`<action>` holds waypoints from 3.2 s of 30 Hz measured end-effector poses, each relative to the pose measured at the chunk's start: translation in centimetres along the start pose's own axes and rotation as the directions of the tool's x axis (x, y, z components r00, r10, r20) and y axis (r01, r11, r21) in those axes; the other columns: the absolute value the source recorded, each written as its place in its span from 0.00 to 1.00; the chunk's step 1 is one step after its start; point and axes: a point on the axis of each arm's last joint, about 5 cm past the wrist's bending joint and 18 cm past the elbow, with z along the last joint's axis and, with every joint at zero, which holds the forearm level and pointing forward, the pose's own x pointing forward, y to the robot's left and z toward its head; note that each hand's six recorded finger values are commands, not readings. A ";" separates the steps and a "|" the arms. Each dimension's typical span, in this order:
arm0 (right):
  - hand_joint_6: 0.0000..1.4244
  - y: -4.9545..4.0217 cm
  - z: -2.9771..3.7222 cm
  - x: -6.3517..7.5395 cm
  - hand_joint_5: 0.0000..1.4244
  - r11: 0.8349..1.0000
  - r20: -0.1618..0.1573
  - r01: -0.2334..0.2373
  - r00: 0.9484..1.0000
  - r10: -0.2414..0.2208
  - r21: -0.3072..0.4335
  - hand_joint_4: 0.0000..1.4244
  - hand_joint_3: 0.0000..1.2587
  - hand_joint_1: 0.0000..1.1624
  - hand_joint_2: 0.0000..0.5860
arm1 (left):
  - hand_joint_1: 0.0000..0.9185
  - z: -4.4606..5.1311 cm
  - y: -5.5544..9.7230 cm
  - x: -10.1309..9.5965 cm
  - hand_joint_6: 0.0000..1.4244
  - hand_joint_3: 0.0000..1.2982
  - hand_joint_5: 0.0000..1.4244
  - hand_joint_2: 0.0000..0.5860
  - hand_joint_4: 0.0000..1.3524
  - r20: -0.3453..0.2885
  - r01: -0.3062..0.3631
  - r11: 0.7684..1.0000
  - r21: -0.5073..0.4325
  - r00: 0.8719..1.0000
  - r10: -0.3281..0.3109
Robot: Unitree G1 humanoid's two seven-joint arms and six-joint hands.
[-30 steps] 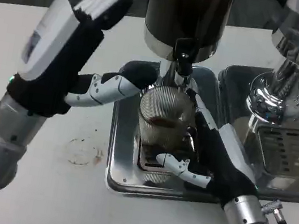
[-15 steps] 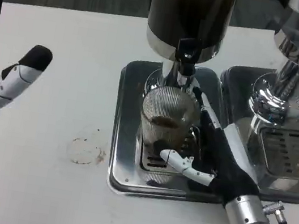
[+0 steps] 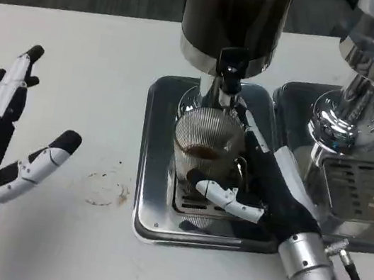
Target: Grasp the cup under the faucet to collect the drink, then remove the cup.
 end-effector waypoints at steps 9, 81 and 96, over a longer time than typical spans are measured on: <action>0.10 0.30 0.14 0.4 0.00 1.000 -0.004 0.008 1.000 -0.008 0.025 0.00 0.00 0.58 0.30 | 0.00 0.02 -0.8 -1.1 0.01 0.03 0.12 0.32 0.00 -0.026 0.052 0.999 -0.010 0.998 -0.052; 0.51 1.51 0.48 1.0 0.44 0.986 0.011 0.166 0.986 -0.167 0.027 0.45 0.49 0.87 0.19 | 0.00 0.12 -0.6 -2.3 0.02 0.07 0.14 0.34 0.00 -0.070 0.044 0.998 -0.048 0.996 -0.047; 0.56 -0.07 0.22 -0.8 0.48 0.977 0.020 0.214 0.977 -0.214 -0.019 0.49 0.51 0.86 0.18 | 0.00 0.54 -2.0 -1.8 0.02 0.07 0.14 0.35 0.00 -0.056 0.074 0.993 -0.092 0.995 -0.079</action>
